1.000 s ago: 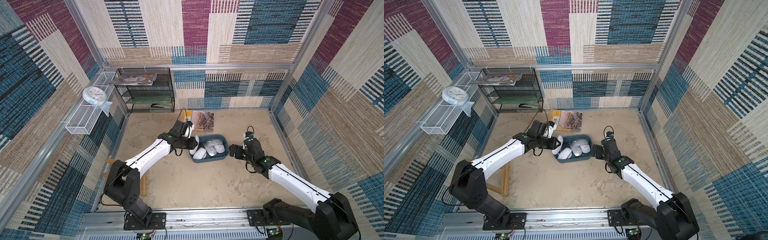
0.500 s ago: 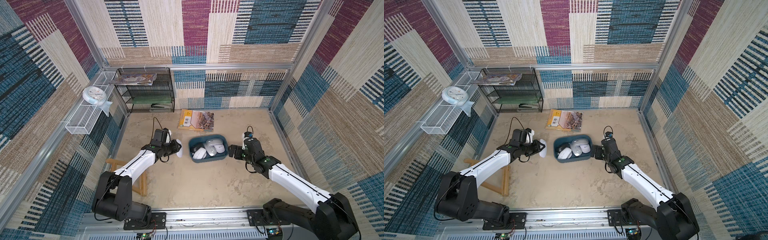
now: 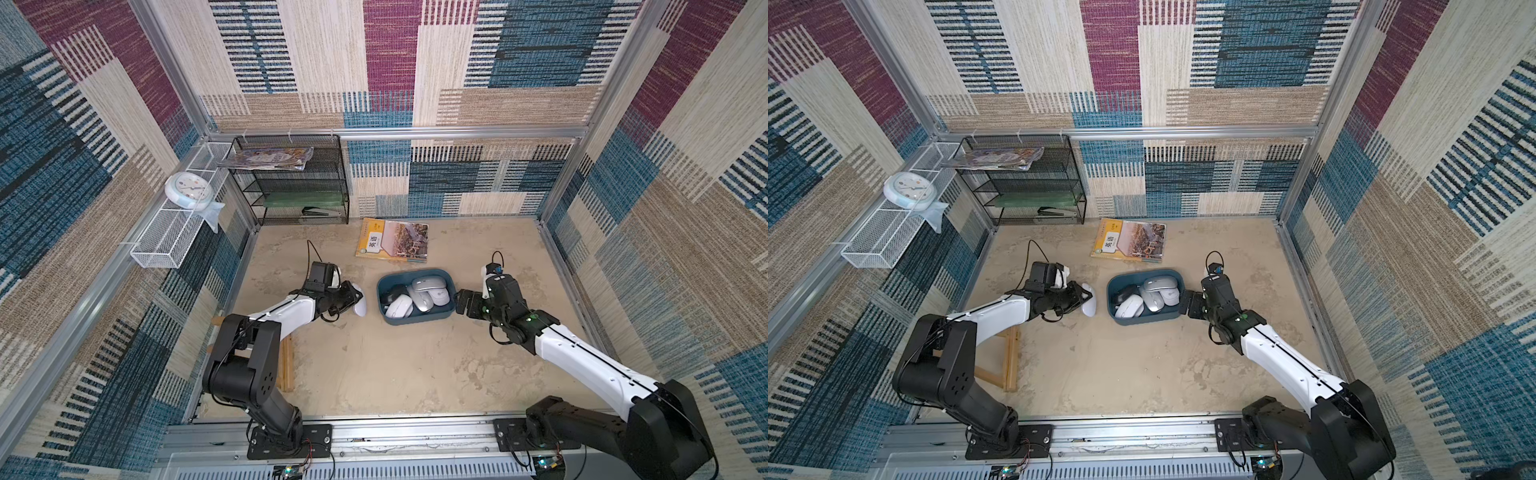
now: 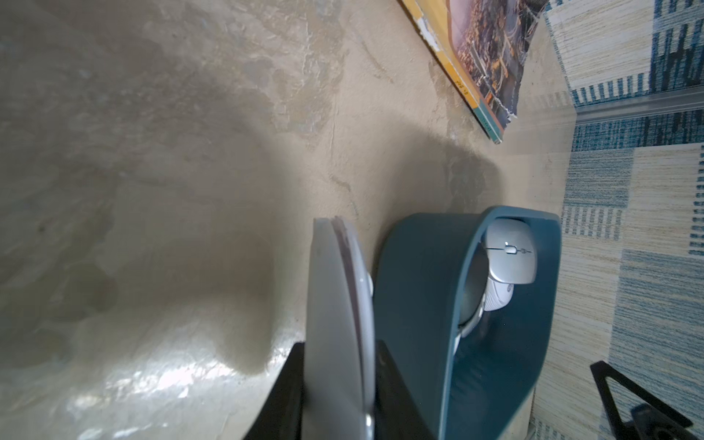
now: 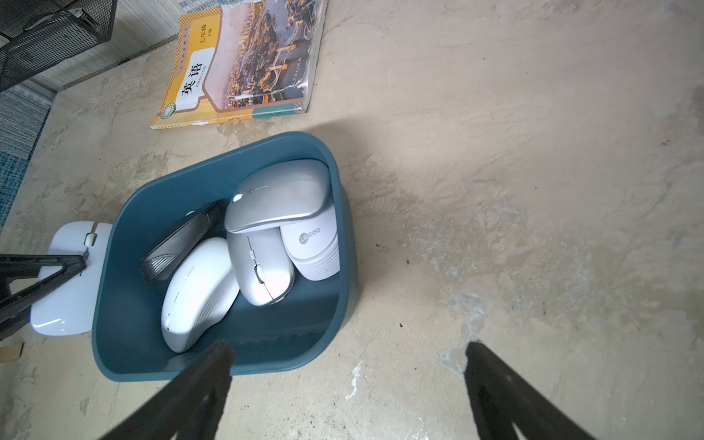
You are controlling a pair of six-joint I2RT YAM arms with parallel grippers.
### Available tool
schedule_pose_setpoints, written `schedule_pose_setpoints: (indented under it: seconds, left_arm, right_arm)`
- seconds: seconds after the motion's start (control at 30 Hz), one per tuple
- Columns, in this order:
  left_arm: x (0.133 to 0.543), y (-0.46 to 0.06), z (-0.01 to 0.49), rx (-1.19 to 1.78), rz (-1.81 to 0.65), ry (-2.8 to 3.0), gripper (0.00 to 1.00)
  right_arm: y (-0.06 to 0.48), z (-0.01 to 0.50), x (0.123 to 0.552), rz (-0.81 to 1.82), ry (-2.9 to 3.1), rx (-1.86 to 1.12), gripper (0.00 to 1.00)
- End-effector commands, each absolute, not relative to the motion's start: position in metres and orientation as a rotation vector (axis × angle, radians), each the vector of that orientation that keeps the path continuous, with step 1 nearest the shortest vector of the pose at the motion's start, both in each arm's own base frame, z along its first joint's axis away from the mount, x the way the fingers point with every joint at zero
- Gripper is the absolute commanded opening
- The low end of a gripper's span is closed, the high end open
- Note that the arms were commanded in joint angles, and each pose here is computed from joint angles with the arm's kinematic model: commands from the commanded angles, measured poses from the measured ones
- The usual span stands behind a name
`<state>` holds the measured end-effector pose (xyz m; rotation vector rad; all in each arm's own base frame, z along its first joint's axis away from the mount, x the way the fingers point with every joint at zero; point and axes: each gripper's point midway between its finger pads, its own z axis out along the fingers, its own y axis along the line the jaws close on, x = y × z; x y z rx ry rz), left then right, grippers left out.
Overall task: Take out the mouse from the storage box
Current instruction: Place the mouse at the center of the board.
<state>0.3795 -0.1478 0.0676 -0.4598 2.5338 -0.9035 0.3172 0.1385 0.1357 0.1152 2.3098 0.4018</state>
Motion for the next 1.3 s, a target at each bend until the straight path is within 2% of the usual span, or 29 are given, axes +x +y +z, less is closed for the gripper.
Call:
schedule_pose_setpoints:
  seconds: [0.0,0.13,0.2,0.57,0.77,0.97,1.1,1.27]
  left_arm:
    - [0.387,-0.153,0.067,-0.462,-0.957,2.509,0.19]
    - [0.388,-0.155,0.056,-0.481,-0.968,2.531,0.21]
    - [0.388,-0.155,0.053,-0.486,-0.964,2.538,0.25]
    - [0.380,-0.126,0.056,-0.540,-0.733,2.552,0.70]
    - [0.370,-0.096,0.073,-0.548,-0.458,2.523,0.79]
    - [0.352,-0.101,0.093,-0.411,-0.306,2.486,0.80]
    - [0.332,-0.107,0.107,-0.283,-0.233,2.407,0.84]
    - [0.314,-0.101,0.108,-0.274,-0.235,2.350,0.86]
  right_arm:
    - [0.144,0.137,0.319,0.429,2.315,0.118,0.98]
    - [0.146,0.137,0.321,0.435,2.318,0.120,0.98]
    - [0.146,0.137,0.322,0.436,2.319,0.118,0.98]
    - [0.151,0.141,0.327,0.450,2.325,0.118,0.98]
    - [0.156,0.149,0.330,0.478,2.315,0.129,0.98]
    - [0.176,0.162,0.335,0.552,2.305,0.163,0.97]
    - [0.210,0.163,0.337,0.630,2.321,0.163,0.97]
    - [0.262,0.154,0.343,0.674,2.375,0.131,0.96]
